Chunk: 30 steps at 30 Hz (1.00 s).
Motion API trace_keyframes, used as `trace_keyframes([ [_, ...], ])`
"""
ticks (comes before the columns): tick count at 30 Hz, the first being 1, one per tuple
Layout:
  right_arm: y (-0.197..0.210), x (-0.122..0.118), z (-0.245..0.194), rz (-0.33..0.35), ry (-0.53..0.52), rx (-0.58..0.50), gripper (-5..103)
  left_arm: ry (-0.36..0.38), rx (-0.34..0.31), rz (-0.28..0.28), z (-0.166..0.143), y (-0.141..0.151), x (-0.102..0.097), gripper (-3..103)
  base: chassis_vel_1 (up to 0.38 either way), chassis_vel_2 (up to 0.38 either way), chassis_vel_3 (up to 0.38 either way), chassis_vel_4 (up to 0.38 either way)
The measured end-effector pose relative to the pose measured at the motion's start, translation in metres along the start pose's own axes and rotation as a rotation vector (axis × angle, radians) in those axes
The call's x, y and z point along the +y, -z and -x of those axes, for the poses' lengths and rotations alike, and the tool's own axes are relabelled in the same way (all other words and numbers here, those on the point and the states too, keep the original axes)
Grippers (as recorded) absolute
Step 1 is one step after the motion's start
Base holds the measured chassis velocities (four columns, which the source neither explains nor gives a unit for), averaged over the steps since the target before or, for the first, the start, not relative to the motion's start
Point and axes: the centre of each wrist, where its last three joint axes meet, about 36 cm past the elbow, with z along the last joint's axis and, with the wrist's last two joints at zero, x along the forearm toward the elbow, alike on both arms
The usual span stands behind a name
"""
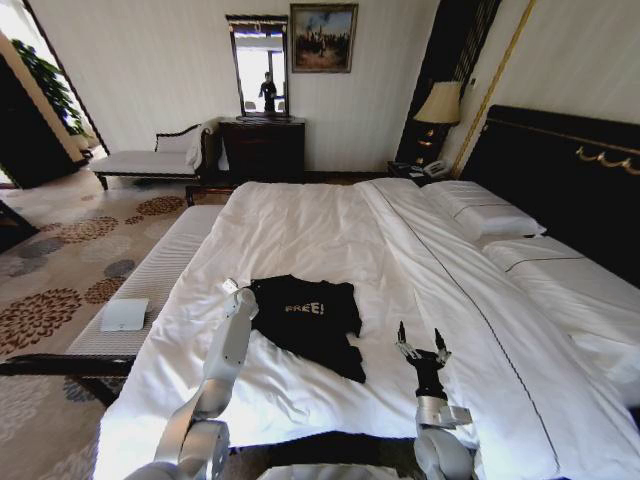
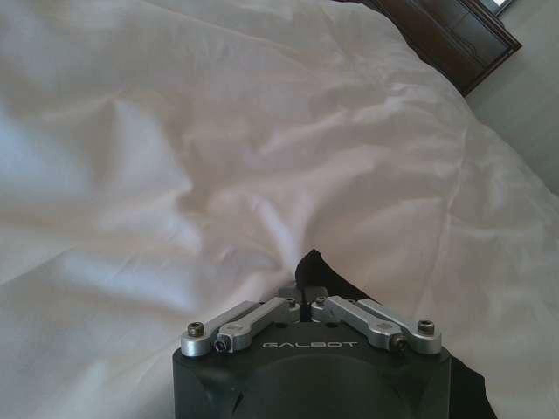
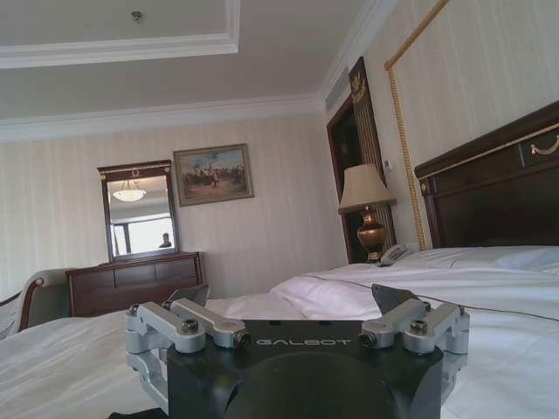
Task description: Fold the clothes on the bed.
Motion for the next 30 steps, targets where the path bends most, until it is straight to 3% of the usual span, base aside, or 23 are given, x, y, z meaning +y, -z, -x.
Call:
trace_keyframes([
  [3,-0.001,0.001,0.001,0.004,-0.002,-0.002,100,-0.025,-0.010,0.007,-0.018,0.000,0.010,0,0.000,0.000,0.000,0.000],
  [8,0.000,0.005,0.007,0.052,-0.026,0.014,100,-0.063,-0.037,0.051,-0.068,-0.010,0.049,0,0.000,0.000,0.000,0.000],
  [9,0.000,0.005,0.007,0.052,-0.026,0.014,100,-0.063,-0.037,0.051,-0.068,-0.010,0.049,0,0.000,0.000,0.000,0.000],
  [16,0.003,0.033,0.031,0.224,0.028,0.117,100,-0.036,-0.056,0.068,-0.125,-0.019,0.109,0,0.000,0.000,0.000,0.000],
  [17,0.003,0.033,0.031,0.224,0.028,0.117,100,-0.036,-0.056,0.068,-0.125,-0.019,0.109,0,0.000,0.000,0.000,0.000],
  [20,0.003,0.047,0.051,0.298,0.038,0.203,100,-0.010,-0.068,0.082,-0.147,-0.020,0.130,0,0.000,0.000,0.000,0.000],
  [26,0.008,0.033,0.088,0.279,0.104,0.322,100,0.024,-0.081,0.104,-0.175,-0.022,0.150,0,0.000,0.000,0.000,0.000],
  [30,0.031,0.034,0.146,0.318,0.160,0.480,100,0.046,-0.079,0.153,-0.191,-0.025,0.164,0,0.000,0.000,0.000,0.000],
])
